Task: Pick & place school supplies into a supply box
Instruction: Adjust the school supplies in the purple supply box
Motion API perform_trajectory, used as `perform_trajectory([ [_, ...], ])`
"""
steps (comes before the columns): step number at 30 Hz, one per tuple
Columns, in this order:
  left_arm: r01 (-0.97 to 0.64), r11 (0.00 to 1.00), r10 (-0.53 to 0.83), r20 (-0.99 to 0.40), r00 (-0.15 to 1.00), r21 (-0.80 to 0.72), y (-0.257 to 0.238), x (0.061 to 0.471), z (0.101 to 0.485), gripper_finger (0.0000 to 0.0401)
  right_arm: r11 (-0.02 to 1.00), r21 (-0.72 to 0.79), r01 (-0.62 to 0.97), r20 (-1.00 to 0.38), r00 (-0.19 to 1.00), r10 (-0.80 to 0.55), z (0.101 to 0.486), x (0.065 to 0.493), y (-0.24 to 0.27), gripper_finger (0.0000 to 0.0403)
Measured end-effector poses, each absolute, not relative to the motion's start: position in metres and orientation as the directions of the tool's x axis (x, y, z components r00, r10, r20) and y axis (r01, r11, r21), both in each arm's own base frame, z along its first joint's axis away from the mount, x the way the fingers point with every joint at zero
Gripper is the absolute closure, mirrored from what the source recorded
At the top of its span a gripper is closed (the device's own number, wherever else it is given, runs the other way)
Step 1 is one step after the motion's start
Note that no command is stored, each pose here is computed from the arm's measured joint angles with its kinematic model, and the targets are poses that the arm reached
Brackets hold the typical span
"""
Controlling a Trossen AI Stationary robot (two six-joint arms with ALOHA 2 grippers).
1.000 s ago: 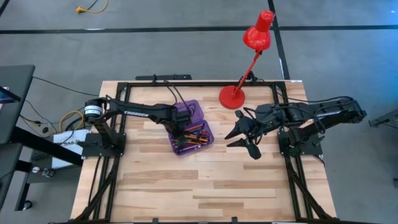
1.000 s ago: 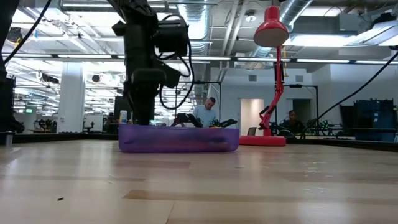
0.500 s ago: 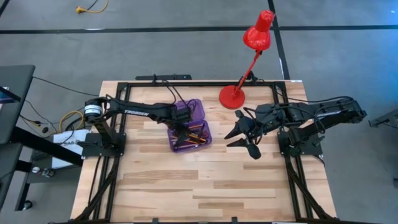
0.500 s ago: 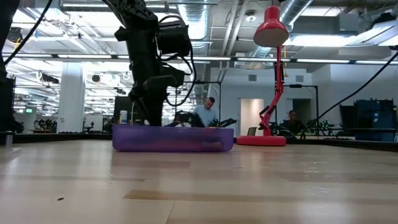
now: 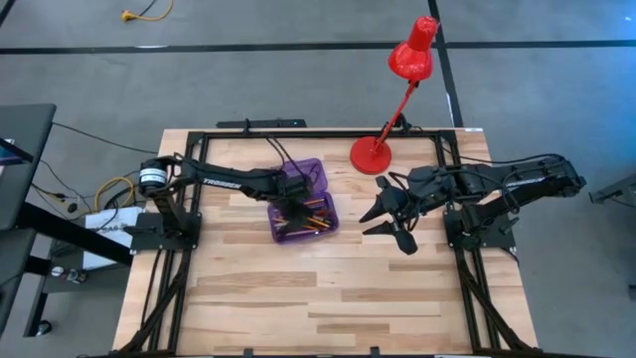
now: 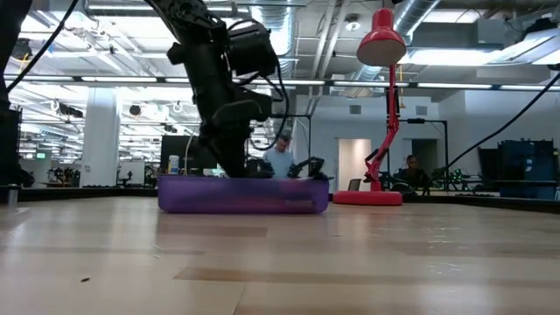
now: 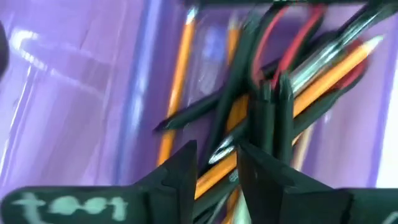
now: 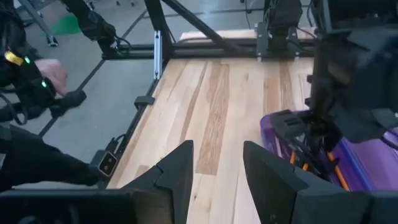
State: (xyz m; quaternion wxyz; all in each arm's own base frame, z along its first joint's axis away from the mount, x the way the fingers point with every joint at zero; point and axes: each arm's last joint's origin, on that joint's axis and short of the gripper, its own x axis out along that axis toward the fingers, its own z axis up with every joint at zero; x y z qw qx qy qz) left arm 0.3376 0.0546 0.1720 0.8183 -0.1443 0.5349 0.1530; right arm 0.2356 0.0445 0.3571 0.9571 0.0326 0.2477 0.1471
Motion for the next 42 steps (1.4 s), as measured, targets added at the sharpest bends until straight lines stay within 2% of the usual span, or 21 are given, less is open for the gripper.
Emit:
perform_trajectory([
  [4,-0.392,0.916,0.09,-0.911,0.402,-0.083,0.053,0.336,0.18,0.0302,0.956,0.143,-0.256,-0.49,0.821,0.293,0.355,0.234,0.044,0.0269],
  [8,-0.382,0.92,0.093,-0.898,0.429,-0.087,0.053,0.333,0.199,0.0302,0.979,0.111,-0.169,-0.542,0.816,0.203,0.346,0.239,0.043,0.0269],
  [13,-0.419,0.908,0.195,-0.878,0.438,-0.008,0.055,0.318,0.227,0.0302,0.991,0.088,-0.103,-0.606,0.784,0.136,0.328,0.258,0.045,0.0269],
  [19,-0.458,0.865,0.34,-0.912,0.229,0.207,0.063,0.284,0.24,0.0302,0.994,0.075,-0.074,-0.666,0.738,0.105,0.293,0.295,0.049,0.0269],
  [22,-0.45,0.849,0.359,-0.927,0.106,0.277,0.07,0.271,0.238,0.0302,0.998,0.024,0.065,-0.738,0.675,-0.026,0.268,0.31,0.042,0.0269],
  [24,-0.437,0.855,0.349,-0.933,0.086,0.28,0.074,0.266,0.238,0.0302,0.982,0.0,0.187,-0.78,0.615,-0.117,0.253,0.315,0.032,0.0269],
  [28,-0.426,0.89,0.259,-0.949,0.181,0.162,0.074,0.261,0.24,0.0302,0.937,-0.002,0.349,-0.849,0.494,-0.186,0.227,0.321,0.011,0.0269],
  [32,-0.409,0.91,0.219,-0.919,0.329,0.07,0.065,0.258,0.254,0.0302,0.927,0.077,0.367,-0.858,0.498,-0.126,0.212,0.333,0.002,0.0268],
  [36,-0.4,0.914,0.25,-0.869,0.426,0.067,0.048,0.248,0.273,0.0302,0.919,0.135,0.371,-0.858,0.508,-0.079,0.207,0.342,0.002,0.0269],
  [42,-0.453,0.883,0.347,-0.825,0.446,0.126,0.032,0.219,0.273,0.0302,0.914,0.144,0.379,-0.847,0.525,-0.084,0.216,0.338,-0.002,0.0269],
])
